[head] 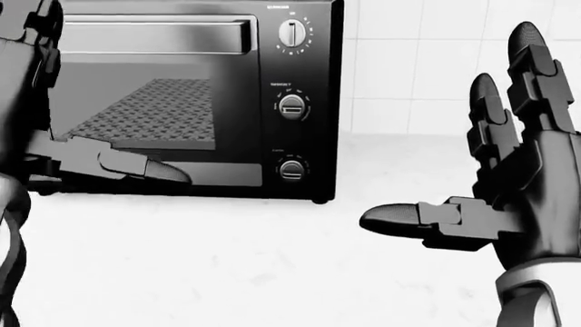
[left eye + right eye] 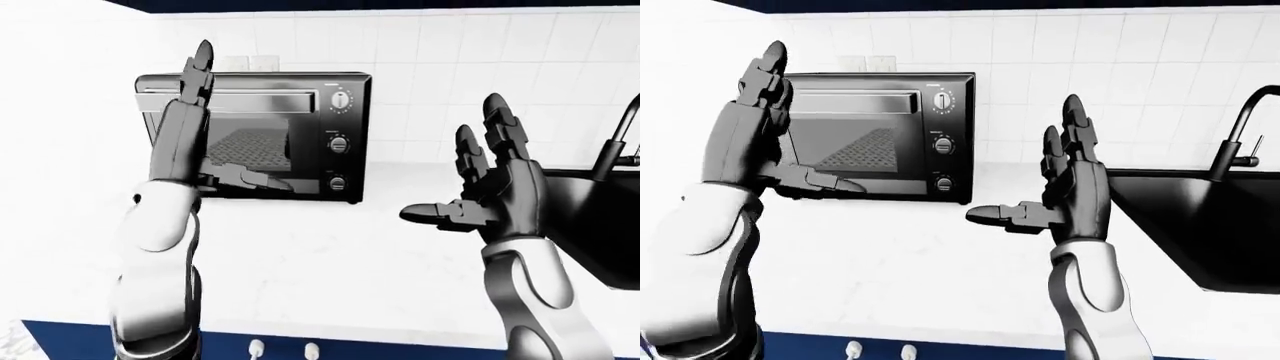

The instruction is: Open the toaster oven door.

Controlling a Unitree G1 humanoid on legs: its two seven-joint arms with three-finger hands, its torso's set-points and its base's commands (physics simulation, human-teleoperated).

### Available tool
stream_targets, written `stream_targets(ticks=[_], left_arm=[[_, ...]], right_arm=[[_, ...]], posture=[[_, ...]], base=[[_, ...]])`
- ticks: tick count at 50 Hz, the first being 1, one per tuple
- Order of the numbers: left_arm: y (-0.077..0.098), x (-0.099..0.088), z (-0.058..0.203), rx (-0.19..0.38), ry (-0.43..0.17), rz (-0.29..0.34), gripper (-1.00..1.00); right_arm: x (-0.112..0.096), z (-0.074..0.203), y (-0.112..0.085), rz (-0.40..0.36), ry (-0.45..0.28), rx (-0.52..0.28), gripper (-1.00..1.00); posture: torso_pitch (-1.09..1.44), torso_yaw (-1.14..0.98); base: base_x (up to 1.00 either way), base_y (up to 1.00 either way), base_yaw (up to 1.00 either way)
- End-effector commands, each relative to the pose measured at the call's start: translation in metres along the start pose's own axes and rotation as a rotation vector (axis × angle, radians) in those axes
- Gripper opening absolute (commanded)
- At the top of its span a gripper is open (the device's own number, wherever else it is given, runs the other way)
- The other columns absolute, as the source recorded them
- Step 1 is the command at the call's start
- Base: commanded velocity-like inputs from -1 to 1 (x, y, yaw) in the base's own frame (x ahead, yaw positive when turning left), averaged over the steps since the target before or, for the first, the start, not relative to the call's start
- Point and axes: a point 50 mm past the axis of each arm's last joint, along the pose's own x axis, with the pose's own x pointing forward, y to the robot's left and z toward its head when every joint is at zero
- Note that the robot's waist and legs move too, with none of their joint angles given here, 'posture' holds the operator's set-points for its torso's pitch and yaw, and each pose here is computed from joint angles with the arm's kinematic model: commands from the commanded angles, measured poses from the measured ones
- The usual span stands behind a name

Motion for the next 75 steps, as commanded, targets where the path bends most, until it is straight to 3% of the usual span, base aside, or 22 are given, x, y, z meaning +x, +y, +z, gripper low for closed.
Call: stream_targets(ticks=[1,3,6,8,13,15,17,21,26,28,34,37,40,47,51,56,67,75], left_arm=[[0.007,0.011,0.013,0.137,-0.095,0.033,1.0],[0.006,0.018,0.013,0.188,-0.1,0.035,1.0],[0.002,0.028,0.013,0.334,-0.125,0.035,1.0],[0.001,0.034,0.018,0.362,-0.155,0.027,1.0],[-0.008,0.048,0.016,0.533,-0.192,-0.005,1.0],[-0.01,0.053,0.016,0.525,-0.181,-0.022,1.0],[-0.015,0.057,0.013,0.552,-0.172,-0.041,1.0],[-0.017,0.063,0.009,0.679,-0.177,-0.037,1.0],[-0.024,0.067,0.001,0.762,-0.178,-0.07,1.0],[-0.028,0.066,-0.002,0.826,-0.195,-0.088,1.0],[-0.034,0.07,-0.011,0.947,-0.202,-0.112,1.0],[-0.037,0.071,-0.012,0.982,-0.209,-0.123,1.0],[-0.039,0.07,-0.015,0.968,-0.202,-0.135,1.0],[-0.045,0.069,-0.026,1.007,-0.162,-0.184,1.0],[-0.044,0.071,-0.037,1.072,-0.144,-0.178,1.0],[-0.044,0.078,-0.048,1.097,-0.125,-0.17,1.0],[-0.048,0.102,-0.043,1.095,-0.135,-0.15,1.0],[-0.047,0.118,-0.043,1.045,-0.069,-0.183,1.0]], right_arm=[[0.001,0.011,0.002,0.012,-0.065,0.002,1.0],[0.001,0.011,0.002,0.012,-0.067,0.003,1.0],[0.002,0.013,0.001,0.01,-0.069,0.003,1.0],[0.001,0.016,0.002,0.009,-0.073,0.005,1.0],[0.002,0.018,0.001,0.007,-0.076,0.007,1.0],[0.002,0.017,0.001,0.007,-0.076,0.007,1.0],[0.002,0.018,0.001,0.006,-0.077,0.008,1.0],[0.002,0.016,0.0,0.005,-0.078,0.011,1.0],[0.002,0.016,0.0,0.005,-0.077,0.012,1.0],[0.002,0.014,-0.001,0.007,-0.078,0.011,1.0],[0.003,0.011,-0.001,0.008,-0.077,0.012,1.0],[0.003,0.01,0.0,0.009,-0.077,0.012,1.0],[0.002,0.01,0.0,0.009,-0.076,0.013,1.0],[0.002,0.009,0.0,0.008,-0.076,0.013,1.0],[0.0,0.011,0.0,0.008,-0.076,0.014,1.0],[0.001,0.009,0.0,0.009,-0.076,0.013,1.0],[0.001,0.011,0.0,0.009,-0.076,0.011,1.0],[0.002,0.009,0.001,0.011,-0.073,0.011,1.0]], posture=[[-0.61,0.0],[-0.61,0.0],[-0.61,0.0],[-0.61,0.0],[-0.61,0.0],[-0.61,0.0],[-0.61,0.0],[-0.61,0.0],[-0.61,0.0],[-0.61,0.0],[-0.61,0.0],[-0.61,0.0],[-0.61,0.0],[-0.61,0.0],[-0.61,0.0],[-0.61,0.0],[-0.61,0.0],[-0.61,0.0]], base=[[0.0,0.0,0.0],[0.0,0.0,0.0],[0.0,0.0,0.0],[0.0,0.0,0.0],[0.0,0.0,0.0],[0.0,0.0,0.0],[0.0,0.0,0.0],[0.0,0.0,0.0],[0.0,0.0,0.0],[0.0,0.0,0.0],[0.0,0.0,0.0],[0.0,0.0,0.0],[0.0,0.0,0.0],[0.0,0.0,0.0],[0.0,0.0,0.0],[0.0,0.0,0.0],[0.0,0.0,0.0],[0.0,0.0,0.0]])
